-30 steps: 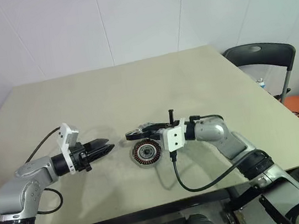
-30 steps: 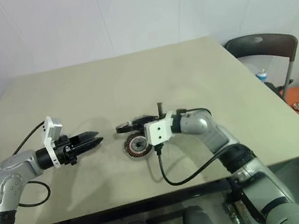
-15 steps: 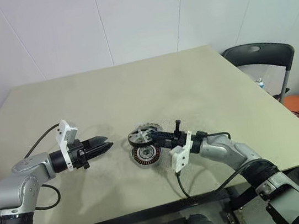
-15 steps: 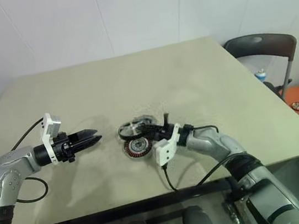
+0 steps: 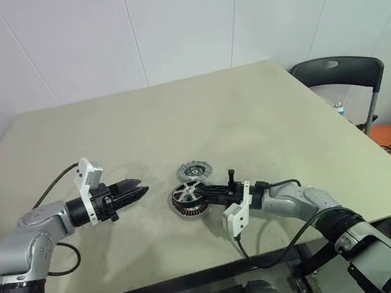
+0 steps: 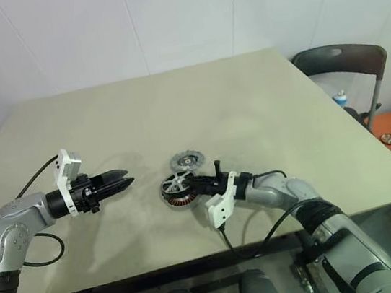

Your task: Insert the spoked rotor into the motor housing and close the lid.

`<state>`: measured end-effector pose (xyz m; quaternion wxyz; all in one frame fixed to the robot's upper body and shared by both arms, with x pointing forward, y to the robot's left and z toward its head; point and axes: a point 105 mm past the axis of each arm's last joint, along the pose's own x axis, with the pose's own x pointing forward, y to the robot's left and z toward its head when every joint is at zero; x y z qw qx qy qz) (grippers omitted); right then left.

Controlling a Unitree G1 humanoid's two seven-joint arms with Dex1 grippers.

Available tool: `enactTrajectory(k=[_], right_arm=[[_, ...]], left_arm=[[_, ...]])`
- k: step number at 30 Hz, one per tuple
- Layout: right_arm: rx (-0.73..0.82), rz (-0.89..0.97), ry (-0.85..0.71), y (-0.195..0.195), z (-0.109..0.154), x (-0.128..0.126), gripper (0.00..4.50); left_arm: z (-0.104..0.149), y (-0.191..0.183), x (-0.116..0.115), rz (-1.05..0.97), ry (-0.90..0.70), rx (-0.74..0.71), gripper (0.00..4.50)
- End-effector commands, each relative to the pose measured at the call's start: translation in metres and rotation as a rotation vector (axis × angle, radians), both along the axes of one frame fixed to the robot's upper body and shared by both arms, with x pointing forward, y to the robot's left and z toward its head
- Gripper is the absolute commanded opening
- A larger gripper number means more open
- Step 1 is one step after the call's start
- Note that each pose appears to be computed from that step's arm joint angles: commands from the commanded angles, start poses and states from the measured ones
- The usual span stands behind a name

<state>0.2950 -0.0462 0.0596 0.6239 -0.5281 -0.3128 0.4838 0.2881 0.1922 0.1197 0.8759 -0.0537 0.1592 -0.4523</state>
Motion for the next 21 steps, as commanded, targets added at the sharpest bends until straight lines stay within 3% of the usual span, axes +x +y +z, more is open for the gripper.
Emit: enactTrajectory(k=[1,10,11,16,21], right_arm=[[0.024,0.013,-0.041,0.003,0.008,0.003,0.40],[-0.010,0.030,-0.051,0.000,-0.001,-0.003,0.40],[-0.010,0.030,-0.052,0.000,-0.002,-0.003,1.14],[-0.071,0.007,-0.021,-0.003,-0.016,-0.001,2.70],[-0.119,-0.006,-0.011,-0.015,-0.028,0.000,2.70]], left_arm=[[0.012,-0.001,0.001,-0.006,-0.050,-0.002,2.09],[0.012,-0.001,0.002,-0.005,-0.053,-0.001,2.09],[0.013,-0.001,0.003,-0.006,-0.053,-0.001,2.09],[0.012,-0.001,0.003,-0.006,-0.052,0.001,2.09],[0.012,-0.001,0.004,-0.004,-0.052,0.000,2.09]])
